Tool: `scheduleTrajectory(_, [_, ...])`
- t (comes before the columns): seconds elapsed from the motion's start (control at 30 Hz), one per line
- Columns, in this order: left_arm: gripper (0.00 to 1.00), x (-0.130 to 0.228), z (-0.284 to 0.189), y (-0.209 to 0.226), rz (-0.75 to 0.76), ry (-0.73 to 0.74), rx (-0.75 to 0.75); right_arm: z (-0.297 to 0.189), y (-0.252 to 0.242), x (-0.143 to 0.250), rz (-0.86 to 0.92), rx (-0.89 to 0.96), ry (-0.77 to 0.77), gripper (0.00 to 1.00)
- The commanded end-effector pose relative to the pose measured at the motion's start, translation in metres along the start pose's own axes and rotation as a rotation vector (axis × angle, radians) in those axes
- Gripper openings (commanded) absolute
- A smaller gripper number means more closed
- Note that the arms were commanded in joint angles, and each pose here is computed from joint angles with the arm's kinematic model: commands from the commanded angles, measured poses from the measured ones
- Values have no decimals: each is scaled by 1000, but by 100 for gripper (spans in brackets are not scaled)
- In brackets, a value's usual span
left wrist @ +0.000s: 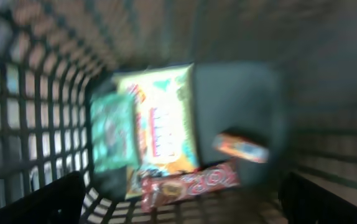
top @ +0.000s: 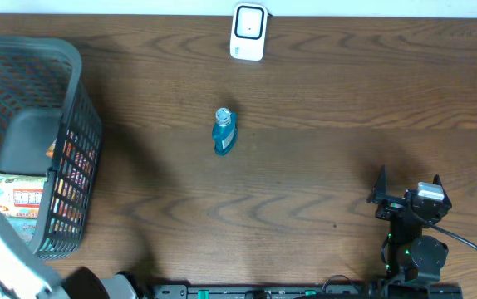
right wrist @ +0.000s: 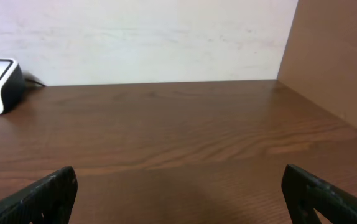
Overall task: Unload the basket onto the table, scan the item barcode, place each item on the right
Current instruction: 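Reach into the basket and grasp the yellow snack bag with left gripper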
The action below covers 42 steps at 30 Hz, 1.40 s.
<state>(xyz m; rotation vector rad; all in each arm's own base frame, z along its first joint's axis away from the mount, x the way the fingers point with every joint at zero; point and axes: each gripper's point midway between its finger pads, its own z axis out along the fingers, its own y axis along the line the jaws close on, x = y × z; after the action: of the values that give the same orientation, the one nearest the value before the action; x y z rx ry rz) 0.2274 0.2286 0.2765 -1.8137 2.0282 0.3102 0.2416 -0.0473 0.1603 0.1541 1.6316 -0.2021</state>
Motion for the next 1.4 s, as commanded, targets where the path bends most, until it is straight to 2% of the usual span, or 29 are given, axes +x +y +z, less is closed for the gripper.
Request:
scheduleTrajectory(0.0, [98, 22, 41, 7, -49, 118, -56, 0, -1, 1, -8, 4, 1, 99])
scheduleTrajectory(0.23, [100, 54, 115, 10, -16, 201, -133, 0, -1, 1, -8, 4, 1, 99])
scheduleTrajectory(0.6, [97, 80, 187, 11, 13, 290, -223, 0, -1, 1, -8, 4, 1, 99])
scheduleTrajectory(0.7, [93, 89, 204, 14, 25, 327, -259, 0, -1, 1, -8, 3, 1, 99])
scheduleTrajectory(0.8, [83, 98, 216, 18, 36, 365, -294, 0, -1, 1, -8, 3, 1, 99])
scheduleTrajectory(0.83, [75, 101, 220, 19, 40, 376, -305, 0, -1, 1, -8, 4, 1, 99])
scheduleTrajectory(0.93, [38, 109, 228, 24, 50, 407, -335, 0, -1, 1, -8, 3, 1, 99])
scheduleTrajectory(1.0, [27, 109, 229, 24, 51, 409, -336, 0, -1, 1, -8, 4, 1, 99])
scheduleTrajectory(1.03, [14, 109, 227, 24, 50, 408, -335, 0, -1, 1, -8, 4, 1, 99])
scheduleTrajectory(1.07, [8, 109, 226, 24, 50, 407, -335, 0, -1, 1, -8, 4, 1, 99])
scheduleTrajectory(1.27, [7, 79, 189, 10, 35, 325, -252, 0, -1, 1, -8, 4, 1, 99])
scheduleTrajectory(1.37, [7, 28, 113, -18, 3, 142, -41, 0, -1, 1, -8, 4, 1, 99])
